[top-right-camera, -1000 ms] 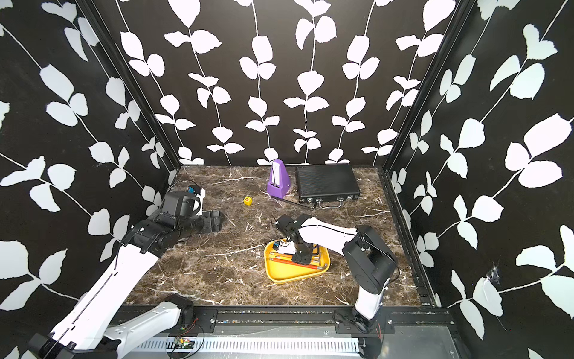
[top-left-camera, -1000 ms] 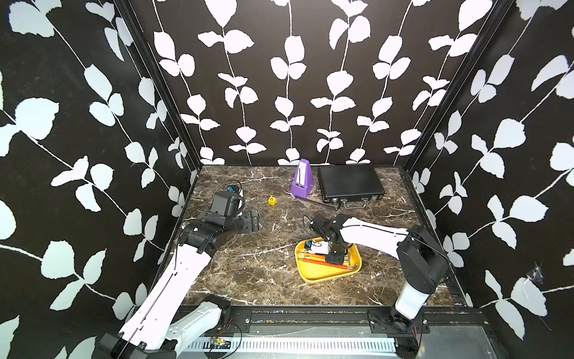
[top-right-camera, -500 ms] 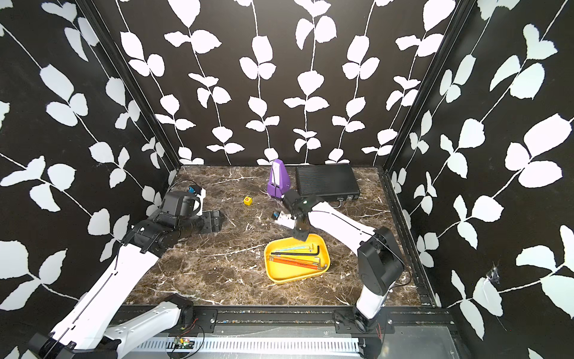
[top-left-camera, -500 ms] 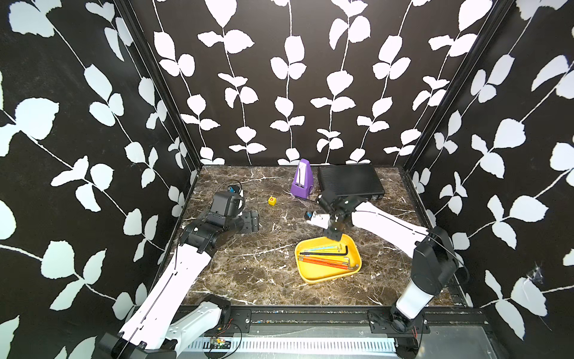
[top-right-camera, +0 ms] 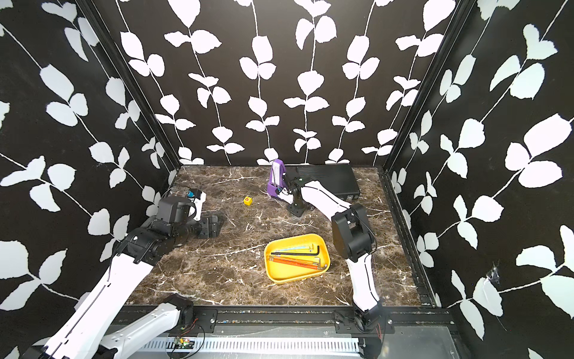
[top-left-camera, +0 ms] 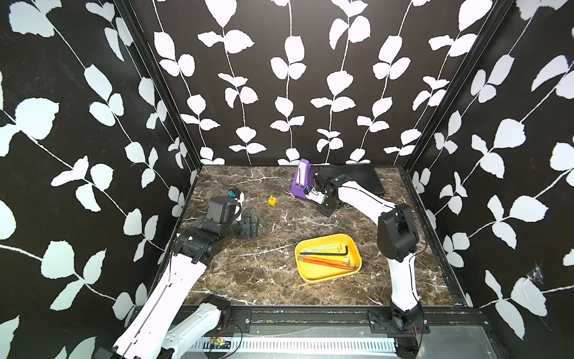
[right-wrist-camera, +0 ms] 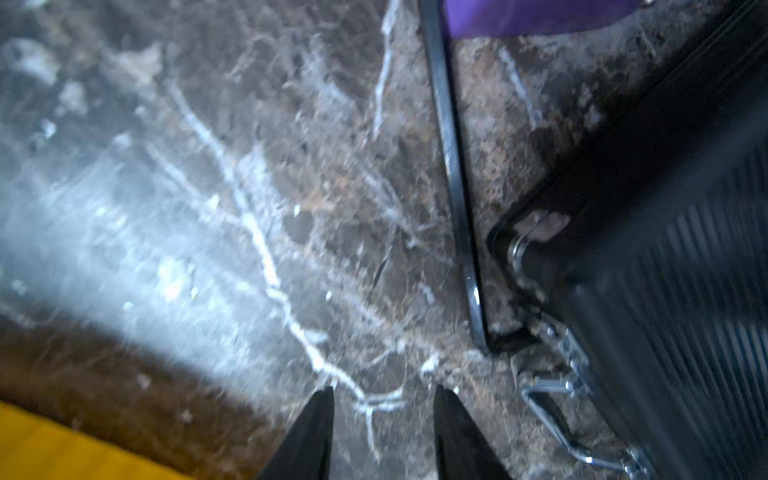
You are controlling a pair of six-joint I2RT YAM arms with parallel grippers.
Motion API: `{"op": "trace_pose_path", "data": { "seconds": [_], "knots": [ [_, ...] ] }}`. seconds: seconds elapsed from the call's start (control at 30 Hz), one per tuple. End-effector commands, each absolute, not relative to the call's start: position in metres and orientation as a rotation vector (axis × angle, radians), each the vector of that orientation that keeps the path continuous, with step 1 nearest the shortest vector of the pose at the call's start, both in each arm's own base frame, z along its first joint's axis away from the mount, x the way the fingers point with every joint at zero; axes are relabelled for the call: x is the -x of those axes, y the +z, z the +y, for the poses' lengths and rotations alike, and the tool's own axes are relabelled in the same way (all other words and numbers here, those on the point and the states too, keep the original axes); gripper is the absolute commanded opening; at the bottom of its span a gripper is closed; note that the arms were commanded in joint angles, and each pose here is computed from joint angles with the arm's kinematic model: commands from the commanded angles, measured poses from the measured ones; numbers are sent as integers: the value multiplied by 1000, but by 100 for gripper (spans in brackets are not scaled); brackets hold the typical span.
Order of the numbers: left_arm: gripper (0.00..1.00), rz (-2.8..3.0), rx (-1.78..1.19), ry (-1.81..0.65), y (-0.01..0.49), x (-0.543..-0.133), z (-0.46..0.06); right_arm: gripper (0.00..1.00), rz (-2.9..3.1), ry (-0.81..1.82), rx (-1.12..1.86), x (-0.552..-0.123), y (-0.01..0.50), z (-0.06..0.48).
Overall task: Put the hex key on the desktop into the storage box
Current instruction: Place the Allen key in the storage box, then pick up the Allen key from the center of the board.
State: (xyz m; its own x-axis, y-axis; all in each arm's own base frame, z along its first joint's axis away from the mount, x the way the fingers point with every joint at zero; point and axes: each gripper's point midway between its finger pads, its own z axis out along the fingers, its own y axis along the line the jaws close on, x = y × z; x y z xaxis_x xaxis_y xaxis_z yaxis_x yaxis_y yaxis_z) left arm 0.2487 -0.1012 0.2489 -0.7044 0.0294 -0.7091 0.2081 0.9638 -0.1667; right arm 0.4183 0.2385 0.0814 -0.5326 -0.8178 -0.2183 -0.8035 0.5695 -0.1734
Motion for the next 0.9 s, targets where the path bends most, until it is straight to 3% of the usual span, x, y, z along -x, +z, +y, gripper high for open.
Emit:
{"op": "trace_pose_path", "data": {
  "seconds": [0.0, 0.47, 0.87],
  "knots": [
    [86, 2347, -214, -314, 246, -239, -102, 44, 2535, -42, 1261, -440, 86, 243],
    [86, 2331, -282, -461, 249, -234, -124, 50, 2541, -101, 1179, -488, 51, 250],
    [85, 2289, -312, -591, 251, -222, -136, 50, 2597, -94, 1196, -486, 22, 242]
  ]
}}
